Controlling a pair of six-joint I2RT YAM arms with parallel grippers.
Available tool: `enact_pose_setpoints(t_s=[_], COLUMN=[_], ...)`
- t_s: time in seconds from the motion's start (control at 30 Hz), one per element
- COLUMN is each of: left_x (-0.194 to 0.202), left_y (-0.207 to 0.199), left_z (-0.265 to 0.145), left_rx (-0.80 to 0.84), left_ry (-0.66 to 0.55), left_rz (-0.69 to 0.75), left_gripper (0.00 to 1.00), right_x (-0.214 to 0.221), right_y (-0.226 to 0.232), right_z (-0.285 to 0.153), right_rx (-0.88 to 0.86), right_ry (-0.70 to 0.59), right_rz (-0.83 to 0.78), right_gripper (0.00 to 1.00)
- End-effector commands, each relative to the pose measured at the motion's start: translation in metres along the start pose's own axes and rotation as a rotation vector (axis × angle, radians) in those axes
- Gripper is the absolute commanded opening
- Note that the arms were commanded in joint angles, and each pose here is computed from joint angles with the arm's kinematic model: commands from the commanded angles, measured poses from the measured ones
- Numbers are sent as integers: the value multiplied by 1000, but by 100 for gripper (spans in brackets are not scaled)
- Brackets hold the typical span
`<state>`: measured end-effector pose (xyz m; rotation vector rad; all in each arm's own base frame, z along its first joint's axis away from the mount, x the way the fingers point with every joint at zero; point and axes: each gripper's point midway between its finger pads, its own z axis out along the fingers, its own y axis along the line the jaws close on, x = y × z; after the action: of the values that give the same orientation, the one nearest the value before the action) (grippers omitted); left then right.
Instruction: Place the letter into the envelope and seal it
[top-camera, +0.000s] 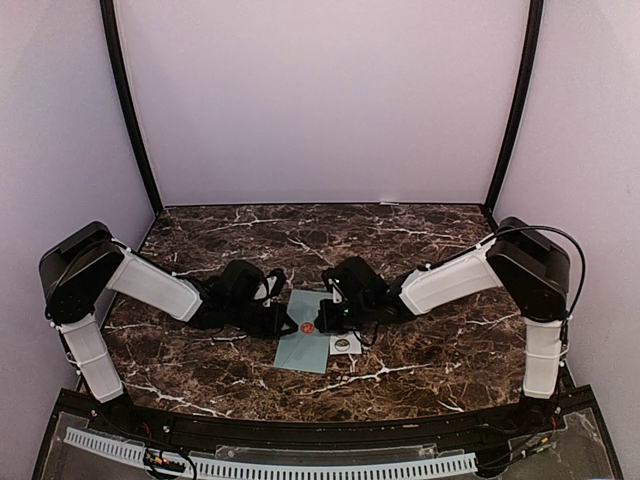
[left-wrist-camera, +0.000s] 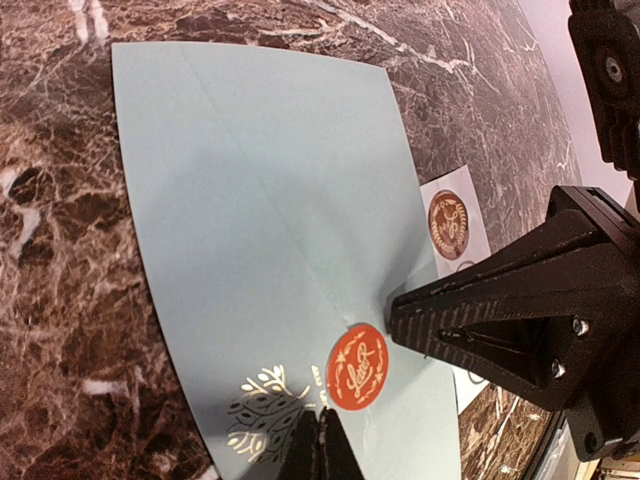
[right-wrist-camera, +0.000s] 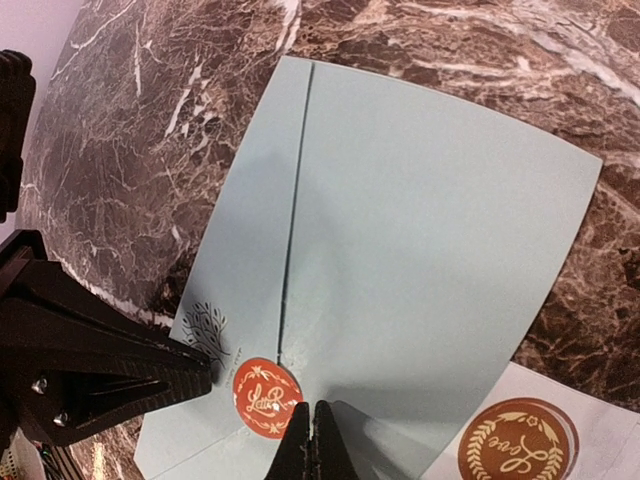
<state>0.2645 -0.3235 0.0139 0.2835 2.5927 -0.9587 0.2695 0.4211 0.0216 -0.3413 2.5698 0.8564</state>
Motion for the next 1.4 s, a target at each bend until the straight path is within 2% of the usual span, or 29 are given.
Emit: enact_pose_setpoints(t_s=[0.0, 0.33, 0.53, 1.37], left_x=[70, 24, 10, 45], left_y=[59, 7, -13, 7], left_z=[-2, -13, -24, -14], left_rx=[-212, -65, -13, -46], left_ry=[218, 114, 78, 161], left_rz=[-75, -21, -3, -23], left_gripper=[0, 0, 0, 0], right_x=[22, -20, -17, 13], right_y=[-32, 41, 51, 52], right_z=[-8, -48, -38, 7], right_rx=[107, -154, -207, -251], right_ry=[67, -40, -12, 108], right_rz=[19, -78, -90, -93], right_gripper=[0, 0, 0, 0])
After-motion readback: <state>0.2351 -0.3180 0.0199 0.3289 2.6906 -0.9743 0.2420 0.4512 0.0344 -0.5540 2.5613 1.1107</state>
